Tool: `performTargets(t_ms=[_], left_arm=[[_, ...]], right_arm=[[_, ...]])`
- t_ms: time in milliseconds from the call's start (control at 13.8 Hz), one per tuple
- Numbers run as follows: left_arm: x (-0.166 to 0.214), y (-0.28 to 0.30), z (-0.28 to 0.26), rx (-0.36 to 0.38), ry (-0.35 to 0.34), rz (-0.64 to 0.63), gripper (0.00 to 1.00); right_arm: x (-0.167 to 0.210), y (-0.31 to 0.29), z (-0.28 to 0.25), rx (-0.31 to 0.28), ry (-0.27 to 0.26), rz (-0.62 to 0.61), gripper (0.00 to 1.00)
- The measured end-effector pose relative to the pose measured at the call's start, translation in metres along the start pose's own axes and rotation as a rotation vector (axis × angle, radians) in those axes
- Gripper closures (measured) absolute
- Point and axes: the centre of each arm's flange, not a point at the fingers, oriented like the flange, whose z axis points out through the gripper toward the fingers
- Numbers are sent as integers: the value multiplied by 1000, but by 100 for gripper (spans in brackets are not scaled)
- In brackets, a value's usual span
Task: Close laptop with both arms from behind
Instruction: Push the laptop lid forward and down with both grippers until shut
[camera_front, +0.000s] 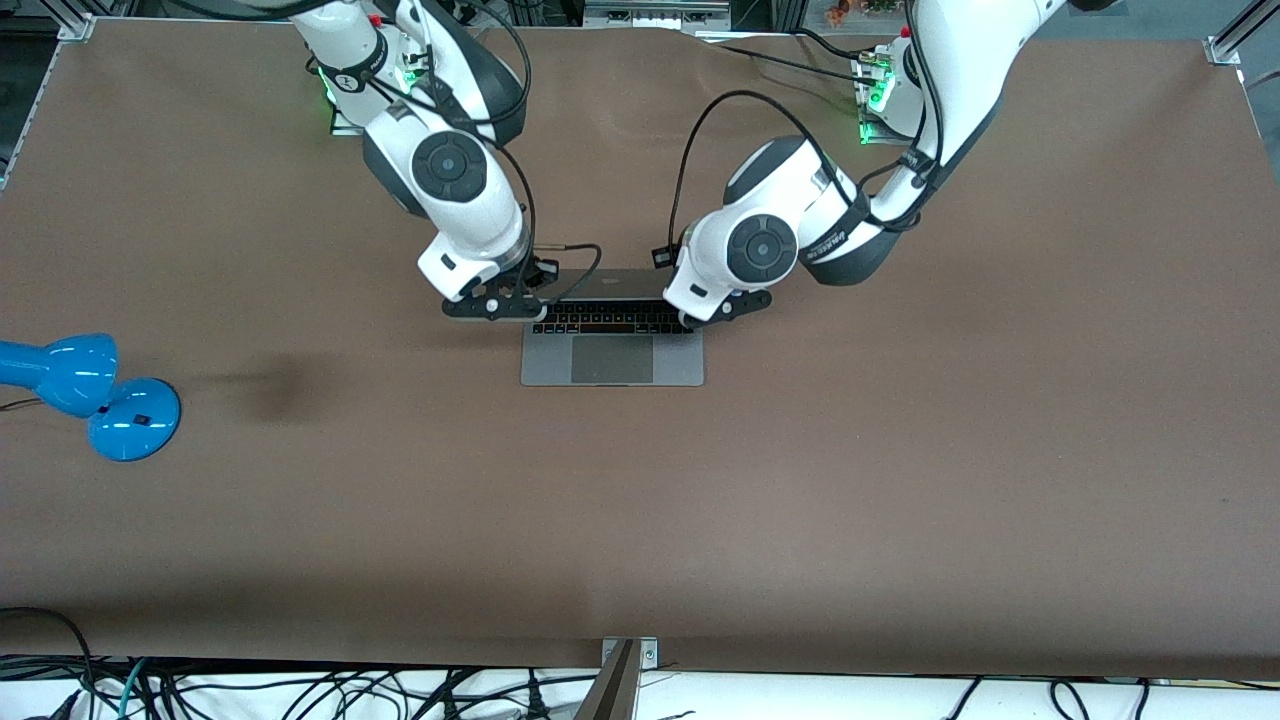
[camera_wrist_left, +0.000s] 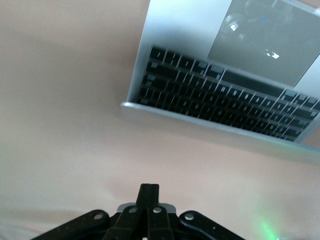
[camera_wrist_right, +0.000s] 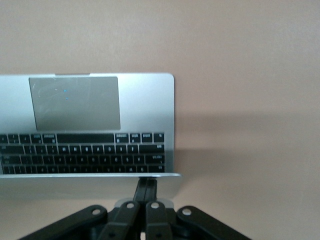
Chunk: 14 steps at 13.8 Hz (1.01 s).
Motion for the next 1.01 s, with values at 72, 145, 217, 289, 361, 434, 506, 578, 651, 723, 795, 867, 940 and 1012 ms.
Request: performTargets(t_ms=[72,145,217,289,361,434,506,578,651,723,795,867,940,1012], left_arm=[[11,2,2,-8,-1,-4,99],[23,2,5,-14,0,-12,99],[34,2,7,-22,4,-20,99],[43,1,9,-34,11,-27,99],[51,1,12,-47,16,-36,99],[59,0,15,-56,24,-42,99],[66,-1,18,-57,37,-44,99],[73,-3,22,-52,51,-43,99],[80,-3,26,-48,58,-42,99],[85,-2,30,-46,63,-40,99],[90,-1,34,-44,65,-38,99],[95,1,39,-44,68,-40,99],[100,3,44,-44,74,-43,99],[105,4,50,-46,82,-47,99]], right_arm=[[8,1,5,7,-7,5,99],[15,2,10,11,-12,9,99],[22,4,14,12,-13,12,99],[29,5,19,13,-13,12,99],[36,6,23,17,-16,15,99],[42,6,28,19,-18,15,99],[48,7,34,18,-18,12,99],[55,7,41,16,-17,8,99],[63,7,47,20,-18,9,99],[70,8,53,26,-21,13,99],[77,11,60,29,-27,22,99],[84,17,68,27,-36,35,99],[89,23,78,23,-46,47,99],[91,27,87,16,-56,49,99]])
